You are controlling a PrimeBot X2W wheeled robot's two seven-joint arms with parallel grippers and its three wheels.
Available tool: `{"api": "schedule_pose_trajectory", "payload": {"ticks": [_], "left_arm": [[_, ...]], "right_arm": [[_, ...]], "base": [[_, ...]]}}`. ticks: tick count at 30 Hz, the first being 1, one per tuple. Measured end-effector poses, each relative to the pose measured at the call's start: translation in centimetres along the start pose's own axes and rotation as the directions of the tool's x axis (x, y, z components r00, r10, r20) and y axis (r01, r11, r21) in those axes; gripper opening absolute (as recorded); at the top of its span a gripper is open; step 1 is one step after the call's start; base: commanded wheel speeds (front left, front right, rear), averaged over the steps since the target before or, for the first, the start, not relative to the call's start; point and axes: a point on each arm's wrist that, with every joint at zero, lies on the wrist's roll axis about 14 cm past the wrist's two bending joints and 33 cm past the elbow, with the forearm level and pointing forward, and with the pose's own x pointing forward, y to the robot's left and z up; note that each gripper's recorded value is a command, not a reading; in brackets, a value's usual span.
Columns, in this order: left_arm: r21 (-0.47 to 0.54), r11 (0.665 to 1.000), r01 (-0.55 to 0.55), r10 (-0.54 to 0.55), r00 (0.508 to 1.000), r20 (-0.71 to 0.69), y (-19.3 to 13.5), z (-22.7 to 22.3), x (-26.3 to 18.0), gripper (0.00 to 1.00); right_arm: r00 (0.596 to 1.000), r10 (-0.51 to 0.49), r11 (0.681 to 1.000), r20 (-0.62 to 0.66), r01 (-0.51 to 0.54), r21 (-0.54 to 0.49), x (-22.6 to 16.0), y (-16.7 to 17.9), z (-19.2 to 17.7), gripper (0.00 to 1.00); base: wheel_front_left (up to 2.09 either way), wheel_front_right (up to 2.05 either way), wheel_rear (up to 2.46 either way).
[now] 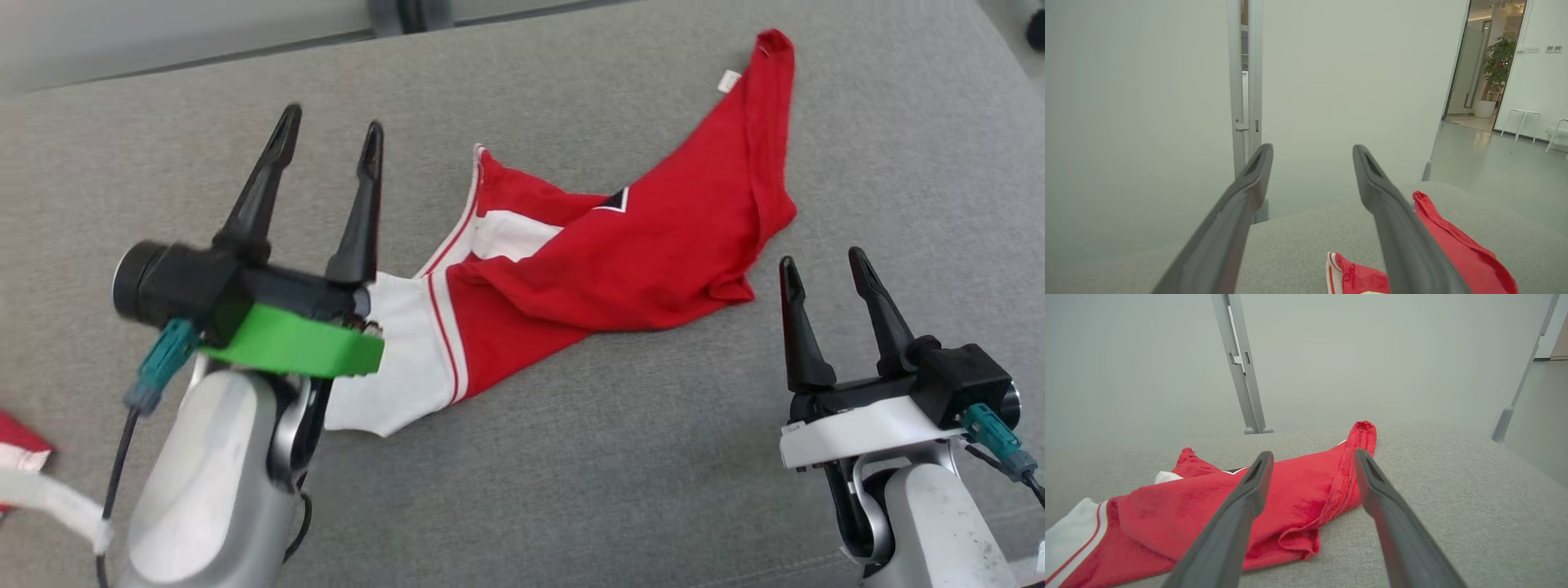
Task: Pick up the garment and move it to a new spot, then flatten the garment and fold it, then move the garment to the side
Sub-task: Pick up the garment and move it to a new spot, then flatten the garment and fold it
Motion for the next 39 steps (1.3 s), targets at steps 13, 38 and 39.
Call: {"api": "schedule_pose_trajectory", "payload": {"ticks": [13, 38, 39], "left_arm": [[0.084, 0.958, -0.275, 0.278, 0.96, -0.025, 4.0, 2.3, -12.9, 1.0], [0.094, 0.921, -0.379, 0.383, 0.923, -0.028, 6.9, 2.8, -15.2, 1.0], [0.097, 0.915, -0.392, 0.396, 0.918, -0.029, 7.2, 2.9, -15.4, 1.0]], "right_arm": [[0.98, 0.194, 0.979, 0.034, -0.195, 0.057, 0.2, 7.0, 0.8, 1.0], [0.785, 0.465, 0.824, -0.41, -0.553, -0.124, 9.4, 16.8, -7.1, 1.0], [0.762, 0.458, 0.817, -0.457, -0.564, -0.12, 9.6, 16.9, -7.9, 1.0]], "base": [[0.0, 0.0, 0.0], [0.0, 0.0, 0.0], [0.0, 0.0, 0.0]]}}
